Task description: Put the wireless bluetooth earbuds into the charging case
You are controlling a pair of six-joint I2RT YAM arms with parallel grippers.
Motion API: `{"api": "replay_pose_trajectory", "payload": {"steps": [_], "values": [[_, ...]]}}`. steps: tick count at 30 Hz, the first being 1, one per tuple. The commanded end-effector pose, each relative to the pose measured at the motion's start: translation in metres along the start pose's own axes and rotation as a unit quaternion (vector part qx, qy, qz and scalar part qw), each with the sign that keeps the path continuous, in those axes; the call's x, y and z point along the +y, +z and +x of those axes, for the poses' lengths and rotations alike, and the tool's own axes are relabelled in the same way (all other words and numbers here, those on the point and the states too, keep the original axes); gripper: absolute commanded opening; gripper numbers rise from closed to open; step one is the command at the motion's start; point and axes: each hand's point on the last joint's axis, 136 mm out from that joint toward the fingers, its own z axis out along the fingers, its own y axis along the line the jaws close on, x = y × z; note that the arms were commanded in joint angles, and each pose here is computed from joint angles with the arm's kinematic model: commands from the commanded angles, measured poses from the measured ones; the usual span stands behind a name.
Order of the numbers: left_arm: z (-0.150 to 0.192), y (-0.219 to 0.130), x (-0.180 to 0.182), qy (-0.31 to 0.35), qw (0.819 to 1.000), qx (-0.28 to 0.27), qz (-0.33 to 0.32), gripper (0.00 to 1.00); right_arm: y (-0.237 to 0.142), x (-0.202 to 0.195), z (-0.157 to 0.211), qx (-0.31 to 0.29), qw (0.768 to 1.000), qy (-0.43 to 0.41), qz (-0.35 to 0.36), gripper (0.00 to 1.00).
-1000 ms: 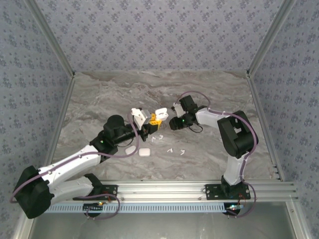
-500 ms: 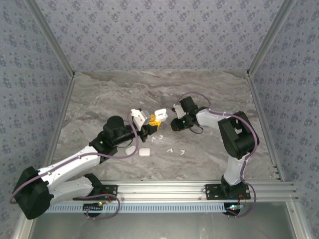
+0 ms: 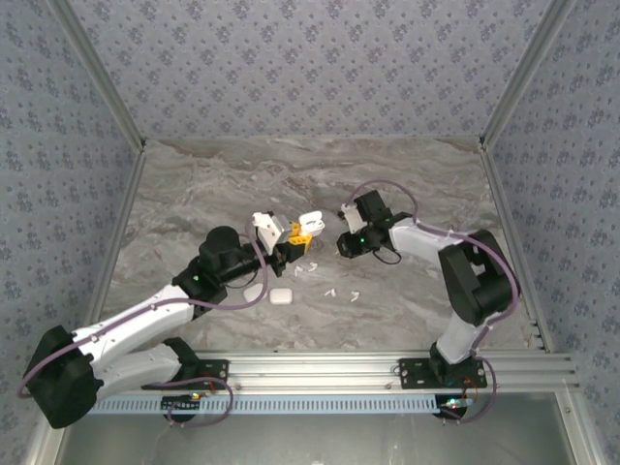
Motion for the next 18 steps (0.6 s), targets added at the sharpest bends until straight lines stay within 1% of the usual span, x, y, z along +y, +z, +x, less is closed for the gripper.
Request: {"api": "replay_pose_trajectory", "payload": {"steps": [1,6,8,11,14,18], "values": [[-0.008,0.003,-0.001,-0.004,1.000,-0.021,0.007,0.00,-0.037,0.004,-0.021,-0.057,0.998,-0.034,0.023,0.21],[-0.003,0.016,-0.003,-0.019,0.999,-0.014,0.023,0.00,-0.098,0.010,-0.040,-0.145,0.985,-0.075,0.057,0.20],[-0.001,0.021,-0.005,-0.023,0.999,-0.011,0.032,0.00,-0.126,0.012,-0.047,-0.185,0.976,-0.091,0.073,0.21],[0.002,0.030,-0.007,-0.027,0.999,-0.006,0.046,0.00,-0.167,0.024,-0.056,-0.238,0.961,-0.119,0.078,0.21],[0.004,0.038,-0.014,-0.028,0.997,-0.001,0.065,0.00,-0.198,0.040,-0.059,-0.275,0.947,-0.152,0.073,0.21],[0.004,0.046,-0.023,-0.032,0.995,0.001,0.097,0.00,-0.224,0.063,-0.059,-0.309,0.929,-0.195,0.064,0.21]]}}
